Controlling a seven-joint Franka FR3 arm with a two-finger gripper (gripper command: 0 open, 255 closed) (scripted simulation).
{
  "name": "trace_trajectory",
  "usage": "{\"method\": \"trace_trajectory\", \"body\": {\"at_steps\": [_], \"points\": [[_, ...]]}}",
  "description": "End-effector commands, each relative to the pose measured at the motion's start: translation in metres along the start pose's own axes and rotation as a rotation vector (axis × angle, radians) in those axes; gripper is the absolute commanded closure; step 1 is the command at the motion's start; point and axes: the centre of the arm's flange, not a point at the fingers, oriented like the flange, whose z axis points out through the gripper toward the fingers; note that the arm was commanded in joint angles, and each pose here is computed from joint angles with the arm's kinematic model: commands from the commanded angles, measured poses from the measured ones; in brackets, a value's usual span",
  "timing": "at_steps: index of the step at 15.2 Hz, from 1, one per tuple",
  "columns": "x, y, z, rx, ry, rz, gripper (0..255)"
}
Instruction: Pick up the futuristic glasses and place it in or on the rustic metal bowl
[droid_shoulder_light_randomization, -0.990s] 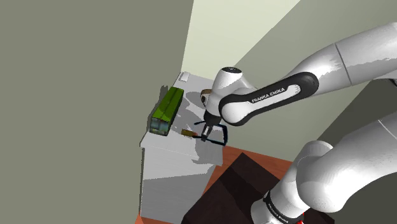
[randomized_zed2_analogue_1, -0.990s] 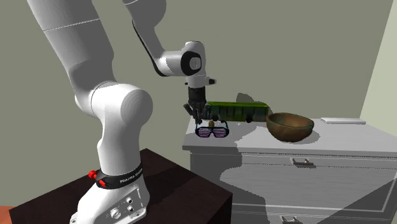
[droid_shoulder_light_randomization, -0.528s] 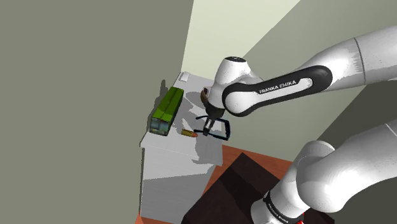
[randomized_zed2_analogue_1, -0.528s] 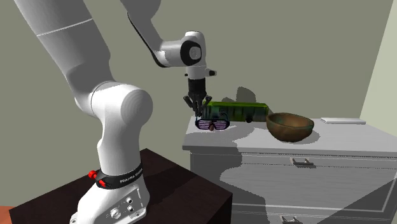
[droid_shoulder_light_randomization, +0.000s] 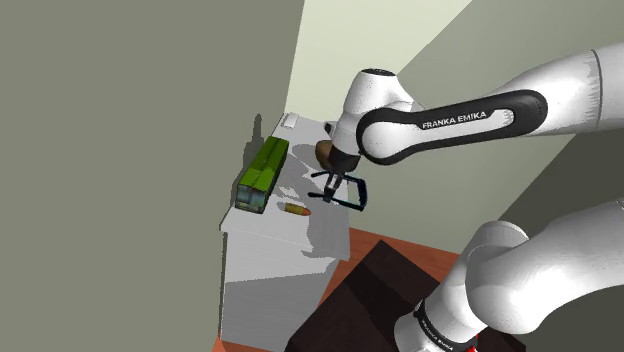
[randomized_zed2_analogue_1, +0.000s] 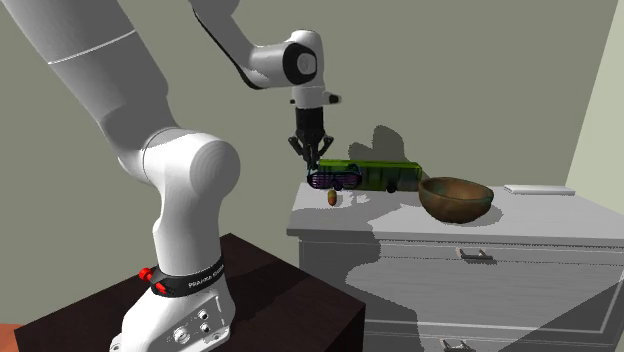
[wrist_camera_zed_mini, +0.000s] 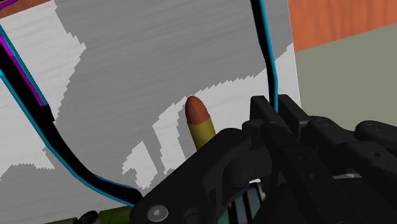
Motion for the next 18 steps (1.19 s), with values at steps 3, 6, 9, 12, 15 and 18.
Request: {"method": "trace_trajectory", "body": {"at_steps": [3, 6, 9, 12, 15, 18], "points": [[0.001, 0.000, -0.021, 0.000, -0.001, 0.000, 255], [0.002, 0.001, -0.037, 0.000, -0.001, 0.000, 255], [0.002, 0.001, -0.053, 0.000, -0.001, 0.000, 255], [0.008, 0.027, -0.055, 0.000, -0.001, 0.000, 255], [0.016, 0.066, -0.055, 0.000, -0.001, 0.000, 255], [0.025, 0.104, -0.055, 0.000, -0.001, 0.000, 255]]}}
